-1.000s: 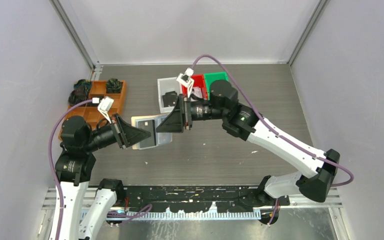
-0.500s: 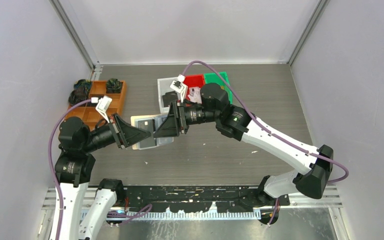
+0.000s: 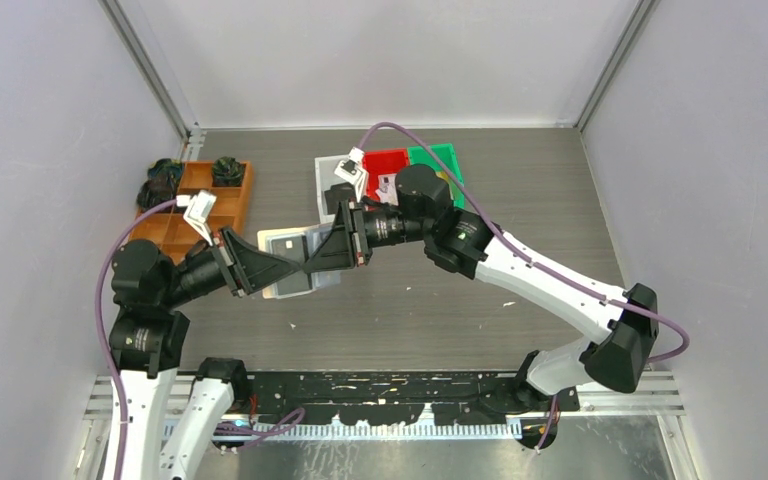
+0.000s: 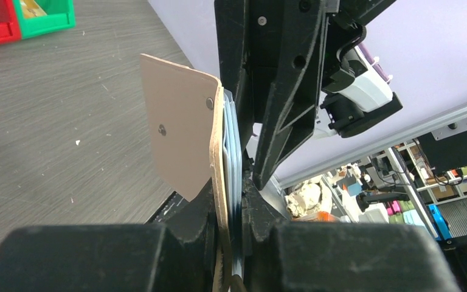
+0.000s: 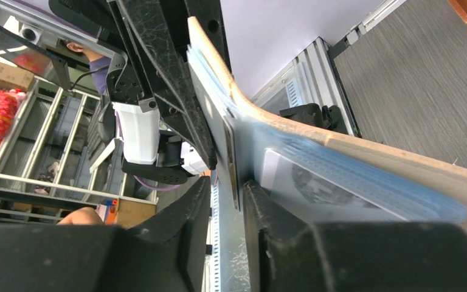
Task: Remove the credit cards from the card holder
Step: Remove the credit card from the card holder.
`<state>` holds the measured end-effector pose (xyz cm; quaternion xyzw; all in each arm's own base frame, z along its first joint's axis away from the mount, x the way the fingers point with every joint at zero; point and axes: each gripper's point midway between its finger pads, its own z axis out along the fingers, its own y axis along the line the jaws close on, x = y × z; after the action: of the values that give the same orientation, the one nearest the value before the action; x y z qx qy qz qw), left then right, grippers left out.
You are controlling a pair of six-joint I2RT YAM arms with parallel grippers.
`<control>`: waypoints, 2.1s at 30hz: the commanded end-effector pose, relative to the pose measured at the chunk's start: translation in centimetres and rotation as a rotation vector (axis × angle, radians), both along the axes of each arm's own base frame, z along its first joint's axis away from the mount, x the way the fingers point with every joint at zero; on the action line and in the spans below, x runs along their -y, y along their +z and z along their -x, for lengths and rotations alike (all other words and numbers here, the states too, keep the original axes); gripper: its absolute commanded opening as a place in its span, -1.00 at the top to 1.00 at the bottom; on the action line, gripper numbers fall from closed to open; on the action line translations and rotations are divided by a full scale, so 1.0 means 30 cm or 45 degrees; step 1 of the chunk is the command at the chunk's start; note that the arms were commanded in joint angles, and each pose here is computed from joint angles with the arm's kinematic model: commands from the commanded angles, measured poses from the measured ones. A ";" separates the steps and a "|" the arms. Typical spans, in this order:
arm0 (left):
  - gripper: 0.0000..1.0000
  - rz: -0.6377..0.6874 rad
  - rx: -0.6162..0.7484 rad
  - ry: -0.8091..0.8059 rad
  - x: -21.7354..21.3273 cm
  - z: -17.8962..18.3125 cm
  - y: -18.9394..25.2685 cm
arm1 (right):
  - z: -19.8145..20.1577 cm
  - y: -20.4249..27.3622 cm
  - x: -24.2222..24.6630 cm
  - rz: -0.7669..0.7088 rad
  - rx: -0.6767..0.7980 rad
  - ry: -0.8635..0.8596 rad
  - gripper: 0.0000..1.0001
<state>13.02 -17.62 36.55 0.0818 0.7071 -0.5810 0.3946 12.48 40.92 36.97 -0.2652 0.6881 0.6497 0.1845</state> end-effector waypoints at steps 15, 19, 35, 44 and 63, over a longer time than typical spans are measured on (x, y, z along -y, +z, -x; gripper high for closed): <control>0.48 0.013 0.098 0.020 -0.003 0.018 0.035 | -0.010 0.051 -0.045 -0.099 -0.006 -0.017 0.56; 0.46 -0.029 0.097 0.115 -0.023 -0.015 0.011 | -0.015 0.041 -0.051 -0.086 0.000 -0.031 0.71; 0.63 0.059 0.109 -0.004 0.002 0.036 0.084 | 0.016 0.024 -0.005 -0.139 0.027 -0.032 0.99; 0.79 0.065 0.118 -0.018 0.005 0.037 0.100 | 0.028 0.019 0.028 -0.157 0.018 -0.047 0.99; 0.73 0.055 0.141 -0.004 0.001 0.041 0.110 | 0.036 0.014 0.064 -0.154 0.039 -0.044 0.87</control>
<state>12.61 -17.73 36.72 0.0657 0.7053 -0.5920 0.3845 11.71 40.30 36.07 -0.2399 0.6581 0.6833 0.2060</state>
